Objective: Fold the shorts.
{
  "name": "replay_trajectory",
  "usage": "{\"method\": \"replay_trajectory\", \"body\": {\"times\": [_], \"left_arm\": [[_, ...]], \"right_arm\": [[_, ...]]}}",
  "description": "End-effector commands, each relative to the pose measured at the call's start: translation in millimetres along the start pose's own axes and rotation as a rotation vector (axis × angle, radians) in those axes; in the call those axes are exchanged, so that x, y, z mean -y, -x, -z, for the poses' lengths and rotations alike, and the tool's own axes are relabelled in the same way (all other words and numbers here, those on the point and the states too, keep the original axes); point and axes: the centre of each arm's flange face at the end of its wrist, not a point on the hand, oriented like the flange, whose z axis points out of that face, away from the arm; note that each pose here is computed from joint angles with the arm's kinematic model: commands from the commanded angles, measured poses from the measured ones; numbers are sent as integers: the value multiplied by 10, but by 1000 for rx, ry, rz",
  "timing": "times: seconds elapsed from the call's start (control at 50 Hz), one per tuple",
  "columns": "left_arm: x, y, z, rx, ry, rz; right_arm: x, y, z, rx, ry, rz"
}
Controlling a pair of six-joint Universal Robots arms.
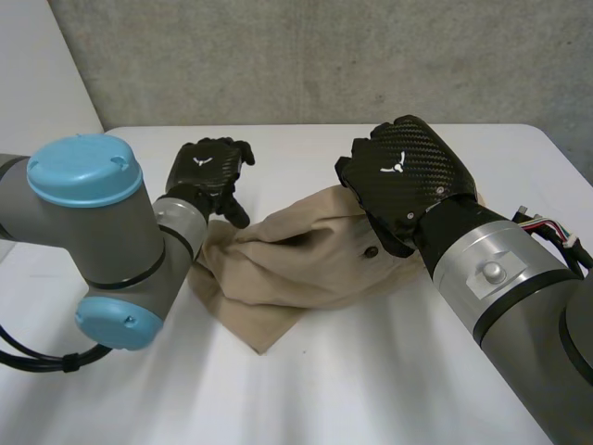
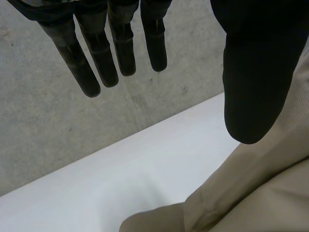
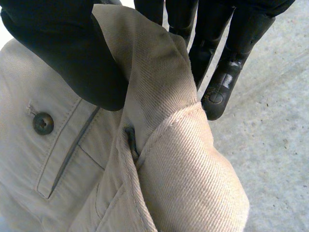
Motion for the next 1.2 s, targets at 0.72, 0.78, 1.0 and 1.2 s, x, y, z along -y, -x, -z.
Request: {"method": "replay_trajectory", "body": {"times": [0.72,0.78,1.0,1.2], "left_arm": [[-325,-118,73,-72,114,-9],[-325,-105,84,-70,121,-9],[-402,-100,128,-70,148,-14],[-427,-99,154,-71,157,-17]], "right_arm": [[63,-85,-77,-36,-22,-9],[64,-83,-81,-35,-23,-9],[72,-104,-88,-42,-25,-12],[105,-123,-83,-48,-36,-14]]}}
